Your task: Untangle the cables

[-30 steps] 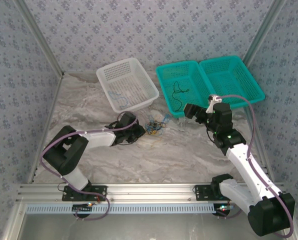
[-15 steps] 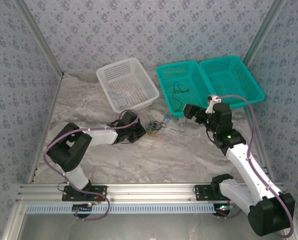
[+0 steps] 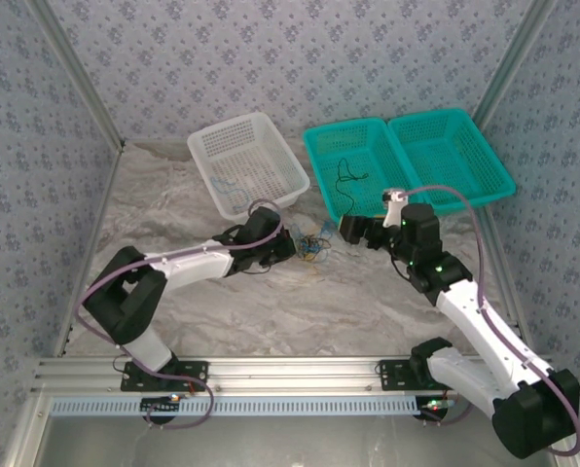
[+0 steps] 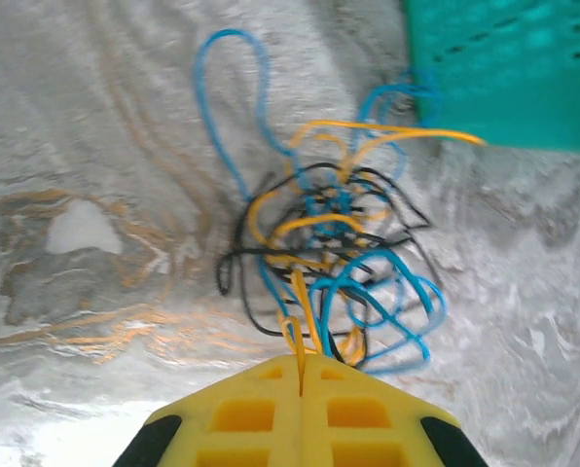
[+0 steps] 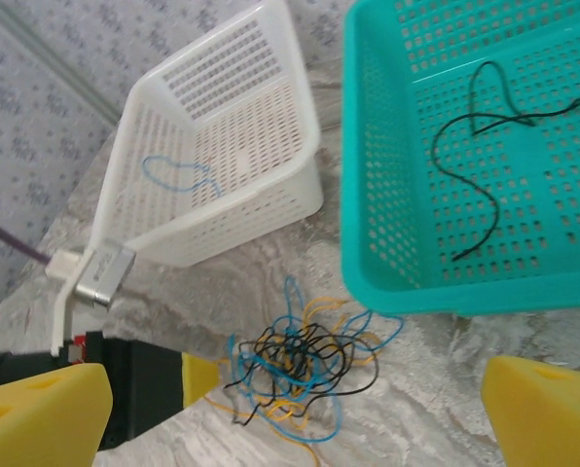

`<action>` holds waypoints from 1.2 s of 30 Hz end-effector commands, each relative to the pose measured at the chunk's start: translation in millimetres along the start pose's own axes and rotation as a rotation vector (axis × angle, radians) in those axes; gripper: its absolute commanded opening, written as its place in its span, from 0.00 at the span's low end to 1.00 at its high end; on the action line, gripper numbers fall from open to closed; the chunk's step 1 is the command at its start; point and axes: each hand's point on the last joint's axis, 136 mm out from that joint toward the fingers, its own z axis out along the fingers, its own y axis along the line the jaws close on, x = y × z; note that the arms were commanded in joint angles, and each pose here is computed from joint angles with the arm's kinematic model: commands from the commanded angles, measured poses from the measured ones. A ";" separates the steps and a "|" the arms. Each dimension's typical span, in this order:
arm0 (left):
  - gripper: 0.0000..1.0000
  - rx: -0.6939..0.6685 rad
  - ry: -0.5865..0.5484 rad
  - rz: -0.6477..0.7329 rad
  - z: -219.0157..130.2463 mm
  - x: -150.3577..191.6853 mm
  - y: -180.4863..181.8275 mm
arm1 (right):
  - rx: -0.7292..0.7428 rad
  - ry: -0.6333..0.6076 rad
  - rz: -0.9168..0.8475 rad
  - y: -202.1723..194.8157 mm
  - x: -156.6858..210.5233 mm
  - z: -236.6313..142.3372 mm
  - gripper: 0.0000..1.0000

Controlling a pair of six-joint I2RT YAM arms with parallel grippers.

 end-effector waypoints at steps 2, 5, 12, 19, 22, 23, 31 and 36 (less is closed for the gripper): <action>0.00 0.102 -0.066 0.201 -28.7 -14.1 -44.3 | -0.073 0.041 -0.129 20.6 13.1 6.4 1.00; 0.00 0.141 -0.049 0.291 -37.2 -13.9 -58.3 | -0.122 0.057 -0.195 35.6 20.2 12.5 0.99; 0.00 0.289 -0.036 0.489 -74.0 -12.2 -96.2 | -0.282 0.064 -0.378 78.3 35.7 21.6 0.99; 0.00 0.417 -0.026 0.521 -106.5 -16.6 -116.7 | -0.307 -0.084 -0.498 99.8 26.1 34.6 1.00; 0.00 0.467 -0.032 0.490 -114.6 -21.1 -119.0 | -0.314 -0.148 -0.537 103.6 22.0 38.5 0.98; 0.00 0.485 -0.038 0.479 -117.3 -23.3 -119.7 | -0.310 -0.149 -0.543 102.8 23.4 41.6 0.97; 0.00 0.538 -0.084 0.435 -133.4 -35.7 -118.2 | -0.344 -0.173 -0.662 110.1 44.6 53.6 0.85; 0.00 0.555 -0.077 0.437 -136.7 -34.7 -120.2 | -0.285 -0.180 -0.704 101.4 50.5 65.8 0.77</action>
